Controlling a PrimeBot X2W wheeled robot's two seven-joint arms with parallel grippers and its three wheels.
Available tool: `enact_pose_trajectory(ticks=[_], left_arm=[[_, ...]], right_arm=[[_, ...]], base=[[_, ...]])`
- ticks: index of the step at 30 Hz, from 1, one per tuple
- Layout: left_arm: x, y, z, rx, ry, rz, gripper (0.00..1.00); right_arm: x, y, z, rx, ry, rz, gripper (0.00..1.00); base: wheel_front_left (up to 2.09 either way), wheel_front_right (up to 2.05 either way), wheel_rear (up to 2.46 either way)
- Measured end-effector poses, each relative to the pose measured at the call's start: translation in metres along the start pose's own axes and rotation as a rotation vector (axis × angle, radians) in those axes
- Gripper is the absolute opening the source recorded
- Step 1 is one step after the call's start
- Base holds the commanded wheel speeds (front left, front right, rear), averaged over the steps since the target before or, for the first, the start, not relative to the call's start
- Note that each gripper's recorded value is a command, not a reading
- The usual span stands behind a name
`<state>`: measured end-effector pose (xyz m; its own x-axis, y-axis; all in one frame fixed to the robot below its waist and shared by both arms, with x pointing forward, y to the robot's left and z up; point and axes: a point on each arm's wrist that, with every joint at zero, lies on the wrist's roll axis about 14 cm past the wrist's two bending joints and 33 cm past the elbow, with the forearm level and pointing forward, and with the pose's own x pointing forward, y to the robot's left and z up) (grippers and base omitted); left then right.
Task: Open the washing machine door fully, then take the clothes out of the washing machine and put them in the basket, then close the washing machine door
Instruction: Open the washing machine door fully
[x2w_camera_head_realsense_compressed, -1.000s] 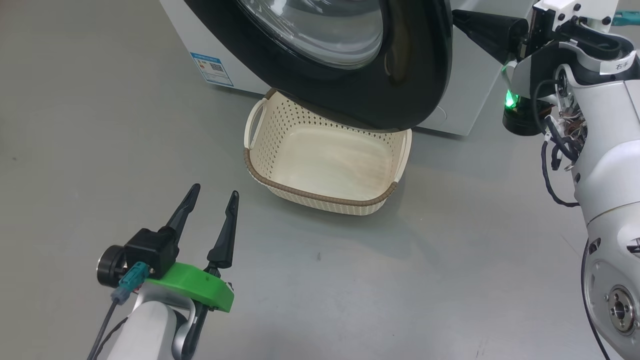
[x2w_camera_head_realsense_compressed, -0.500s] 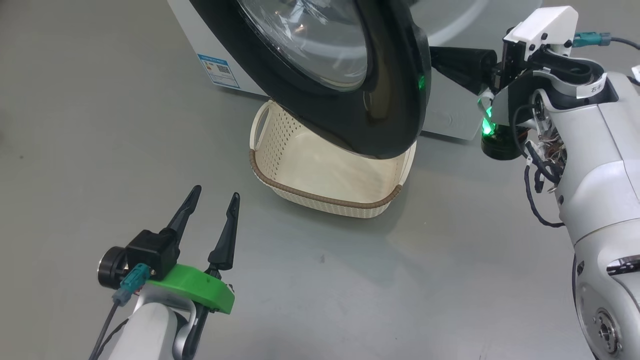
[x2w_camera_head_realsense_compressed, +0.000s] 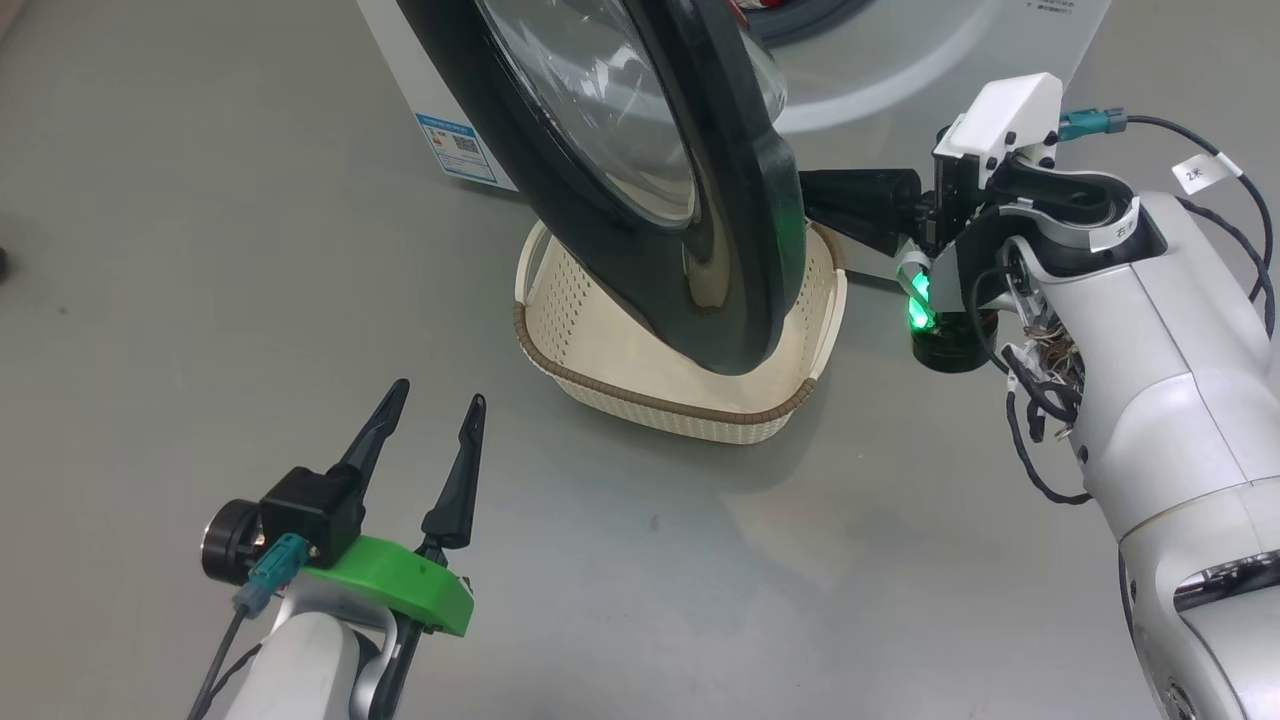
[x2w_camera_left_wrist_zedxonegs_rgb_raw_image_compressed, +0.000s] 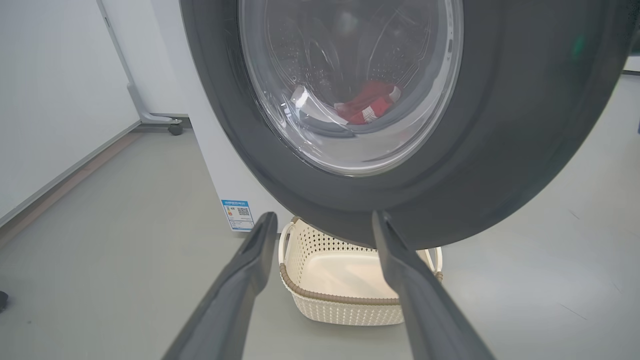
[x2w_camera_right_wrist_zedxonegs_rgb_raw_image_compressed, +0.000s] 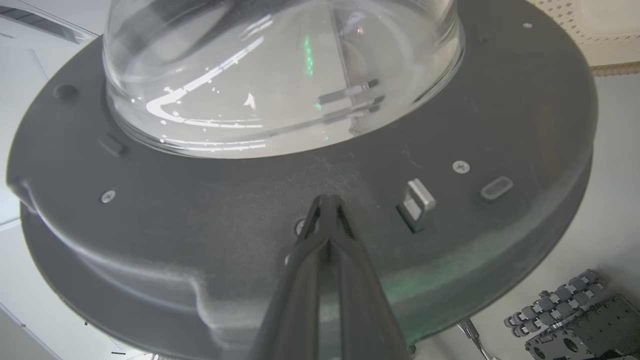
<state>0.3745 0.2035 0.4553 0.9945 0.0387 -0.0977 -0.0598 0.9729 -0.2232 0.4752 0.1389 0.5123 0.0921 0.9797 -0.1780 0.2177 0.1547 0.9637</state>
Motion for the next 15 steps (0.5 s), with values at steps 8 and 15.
enact_pose_trajectory(ticks=[8,15], left_arm=[[-0.003,0.002,0.001,0.002,-0.003,0.008,1.0],[-0.008,0.005,0.001,0.004,-0.001,0.018,1.0]], right_arm=[[0.014,0.0,-0.031,-0.013,0.107,0.018,0.0],[0.028,0.0,-0.059,-0.026,0.194,0.026,0.0]], base=[[0.0,0.0,0.0],[0.0,0.0,0.0]])
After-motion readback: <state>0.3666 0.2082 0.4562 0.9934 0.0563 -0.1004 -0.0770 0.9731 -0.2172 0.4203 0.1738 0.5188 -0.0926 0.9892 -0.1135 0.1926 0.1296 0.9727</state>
